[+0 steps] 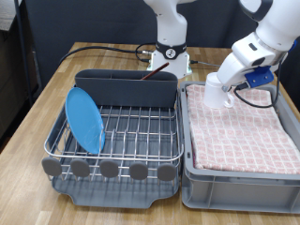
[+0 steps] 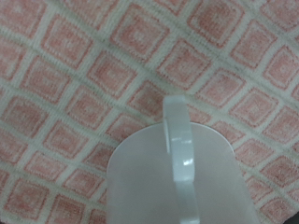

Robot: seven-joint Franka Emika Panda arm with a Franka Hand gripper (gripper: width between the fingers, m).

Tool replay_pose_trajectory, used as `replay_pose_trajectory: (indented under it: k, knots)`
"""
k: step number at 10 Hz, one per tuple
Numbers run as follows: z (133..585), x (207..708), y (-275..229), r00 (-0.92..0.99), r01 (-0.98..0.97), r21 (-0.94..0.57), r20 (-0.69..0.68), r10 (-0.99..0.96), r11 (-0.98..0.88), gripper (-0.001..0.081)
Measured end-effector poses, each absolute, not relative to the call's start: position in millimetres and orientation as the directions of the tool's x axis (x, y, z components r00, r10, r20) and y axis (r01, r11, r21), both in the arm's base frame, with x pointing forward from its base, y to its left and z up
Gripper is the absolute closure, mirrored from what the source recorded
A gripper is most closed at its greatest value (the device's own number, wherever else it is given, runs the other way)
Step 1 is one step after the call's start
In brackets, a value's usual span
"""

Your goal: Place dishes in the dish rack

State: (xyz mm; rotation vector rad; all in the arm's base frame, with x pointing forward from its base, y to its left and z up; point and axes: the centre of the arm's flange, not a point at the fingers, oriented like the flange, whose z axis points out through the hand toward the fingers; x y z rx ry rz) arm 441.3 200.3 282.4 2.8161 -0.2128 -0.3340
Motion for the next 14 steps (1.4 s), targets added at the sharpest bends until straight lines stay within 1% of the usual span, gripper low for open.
replay_pose_trajectory:
  k: [10,11,12,13,14]
  knots:
    - [247.2,439.3,188.8,0.968,-0.070,0.273,-0.213,-0.131,-0.959,0.0004]
    - [245.9,438.1,188.4,0.968,-0.069,0.273,-0.215,-0.131,-0.959,0.0085]
    - [245.1,437.2,188.1,0.967,-0.070,0.273,-0.218,-0.133,-0.959,0.0275]
    - [244.3,436.3,187.9,0.966,-0.072,0.272,-0.221,-0.135,-0.960,0.0275]
    - [243.5,435.4,187.7,0.965,-0.073,0.271,-0.224,-0.137,-0.960,0.0454]
